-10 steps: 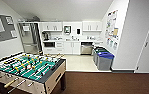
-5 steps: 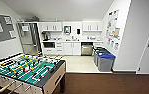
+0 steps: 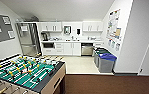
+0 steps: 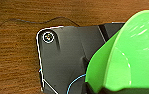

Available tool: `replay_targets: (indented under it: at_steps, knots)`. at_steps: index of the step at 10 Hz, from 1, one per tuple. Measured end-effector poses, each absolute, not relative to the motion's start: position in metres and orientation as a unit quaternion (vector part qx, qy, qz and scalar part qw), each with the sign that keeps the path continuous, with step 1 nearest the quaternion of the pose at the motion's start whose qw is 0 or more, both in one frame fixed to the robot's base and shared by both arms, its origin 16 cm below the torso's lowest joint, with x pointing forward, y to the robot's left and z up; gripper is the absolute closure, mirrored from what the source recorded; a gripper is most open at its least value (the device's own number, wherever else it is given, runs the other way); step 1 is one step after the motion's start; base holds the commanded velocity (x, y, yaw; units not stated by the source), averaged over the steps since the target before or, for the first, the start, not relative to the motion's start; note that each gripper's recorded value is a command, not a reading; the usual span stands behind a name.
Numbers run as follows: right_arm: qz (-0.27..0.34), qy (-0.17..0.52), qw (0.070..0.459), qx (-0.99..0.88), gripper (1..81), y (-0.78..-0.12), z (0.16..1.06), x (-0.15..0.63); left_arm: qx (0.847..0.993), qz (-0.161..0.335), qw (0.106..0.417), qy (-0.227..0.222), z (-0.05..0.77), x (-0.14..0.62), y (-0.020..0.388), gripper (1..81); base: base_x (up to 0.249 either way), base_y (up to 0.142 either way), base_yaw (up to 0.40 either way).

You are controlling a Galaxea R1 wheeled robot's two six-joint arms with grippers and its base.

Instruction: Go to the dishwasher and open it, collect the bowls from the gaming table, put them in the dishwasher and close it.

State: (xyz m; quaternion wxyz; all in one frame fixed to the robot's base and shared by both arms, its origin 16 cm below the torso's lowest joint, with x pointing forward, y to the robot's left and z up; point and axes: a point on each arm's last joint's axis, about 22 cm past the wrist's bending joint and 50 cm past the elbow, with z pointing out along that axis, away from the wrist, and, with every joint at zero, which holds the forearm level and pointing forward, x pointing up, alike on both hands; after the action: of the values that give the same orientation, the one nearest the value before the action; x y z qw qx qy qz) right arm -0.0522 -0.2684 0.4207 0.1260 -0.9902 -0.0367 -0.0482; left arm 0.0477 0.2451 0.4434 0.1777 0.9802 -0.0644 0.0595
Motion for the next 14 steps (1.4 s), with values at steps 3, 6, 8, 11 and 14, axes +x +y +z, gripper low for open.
replay_targets:
  at_steps: [3,6,8,11,14]
  knots:
    - [-0.048,-0.037,0.126,-0.99,81.1,-0.2677,0.4207,-0.0517,0.98,0.06,0.177,-0.064,0.4434,0.0482,0.2458,81.1,0.133,0.0,0.0]
    - [-0.048,-0.037,0.127,-0.99,81.1,-0.2671,0.4206,-0.0526,0.98,0.059,0.177,-0.064,0.4434,0.0476,0.2463,81.1,0.133,-0.045,0.0]
    - [-0.05,-0.037,0.129,-0.99,81.1,-0.2633,0.4207,-0.0498,0.98,0.06,0.176,-0.064,0.4433,0.0481,0.2472,81.1,0.133,-0.076,0.0]
    - [-0.049,-0.037,0.126,-0.99,81.1,-0.2678,0.4207,-0.0502,0.98,0.06,0.178,-0.064,0.4434,0.048,0.2451,81.1,0.133,-0.074,0.0]
    - [-0.049,-0.037,0.126,-0.99,81.1,-0.2673,0.4206,-0.0503,0.98,0.058,0.178,-0.064,0.4432,0.0453,0.2437,81.1,0.133,-0.022,0.0]
